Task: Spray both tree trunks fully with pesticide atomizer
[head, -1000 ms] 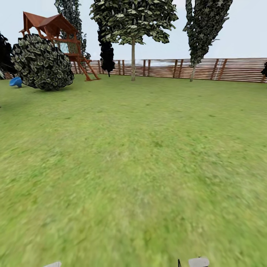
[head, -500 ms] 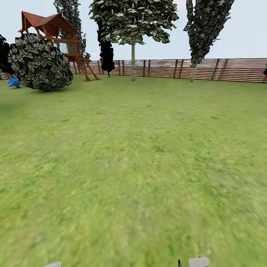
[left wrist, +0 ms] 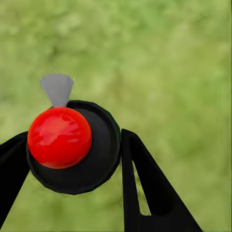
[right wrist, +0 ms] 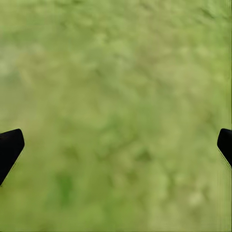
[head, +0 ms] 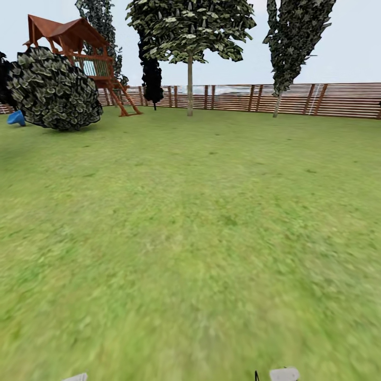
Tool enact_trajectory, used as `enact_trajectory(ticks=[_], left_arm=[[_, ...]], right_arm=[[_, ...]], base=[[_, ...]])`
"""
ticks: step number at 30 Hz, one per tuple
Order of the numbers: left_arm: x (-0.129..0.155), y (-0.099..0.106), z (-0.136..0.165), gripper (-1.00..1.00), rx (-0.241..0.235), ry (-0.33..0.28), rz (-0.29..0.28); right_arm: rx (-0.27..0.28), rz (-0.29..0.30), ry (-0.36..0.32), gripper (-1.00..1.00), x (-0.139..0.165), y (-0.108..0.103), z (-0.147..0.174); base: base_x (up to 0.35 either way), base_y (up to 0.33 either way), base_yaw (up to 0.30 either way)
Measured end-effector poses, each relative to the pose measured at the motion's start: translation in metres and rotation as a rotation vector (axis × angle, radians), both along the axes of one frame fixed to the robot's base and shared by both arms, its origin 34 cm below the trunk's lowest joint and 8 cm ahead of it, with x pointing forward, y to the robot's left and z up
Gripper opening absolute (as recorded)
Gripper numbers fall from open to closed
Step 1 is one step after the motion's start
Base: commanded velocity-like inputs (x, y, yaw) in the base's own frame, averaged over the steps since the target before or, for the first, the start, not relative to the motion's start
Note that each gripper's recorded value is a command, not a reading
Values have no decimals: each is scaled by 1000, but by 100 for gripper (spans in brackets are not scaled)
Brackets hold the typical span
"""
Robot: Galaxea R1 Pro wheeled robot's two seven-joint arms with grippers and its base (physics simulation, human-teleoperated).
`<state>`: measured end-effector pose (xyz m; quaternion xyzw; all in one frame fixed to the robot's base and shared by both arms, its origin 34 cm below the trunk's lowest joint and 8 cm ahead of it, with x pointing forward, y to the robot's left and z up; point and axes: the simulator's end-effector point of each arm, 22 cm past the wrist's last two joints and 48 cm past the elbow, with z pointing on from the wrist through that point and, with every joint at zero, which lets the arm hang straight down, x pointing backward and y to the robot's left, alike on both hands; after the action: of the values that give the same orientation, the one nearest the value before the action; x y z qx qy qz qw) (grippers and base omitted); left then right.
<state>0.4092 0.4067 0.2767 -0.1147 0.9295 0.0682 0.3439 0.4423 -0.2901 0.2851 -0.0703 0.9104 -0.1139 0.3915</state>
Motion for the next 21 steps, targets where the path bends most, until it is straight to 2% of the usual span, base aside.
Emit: enact_trajectory(ticks=[21], left_arm=[[-2,-1,0,-100,-3,-2,-4]], right_arm=[[0,0,0,100,0,0,0]], base=[[338,0,0]])
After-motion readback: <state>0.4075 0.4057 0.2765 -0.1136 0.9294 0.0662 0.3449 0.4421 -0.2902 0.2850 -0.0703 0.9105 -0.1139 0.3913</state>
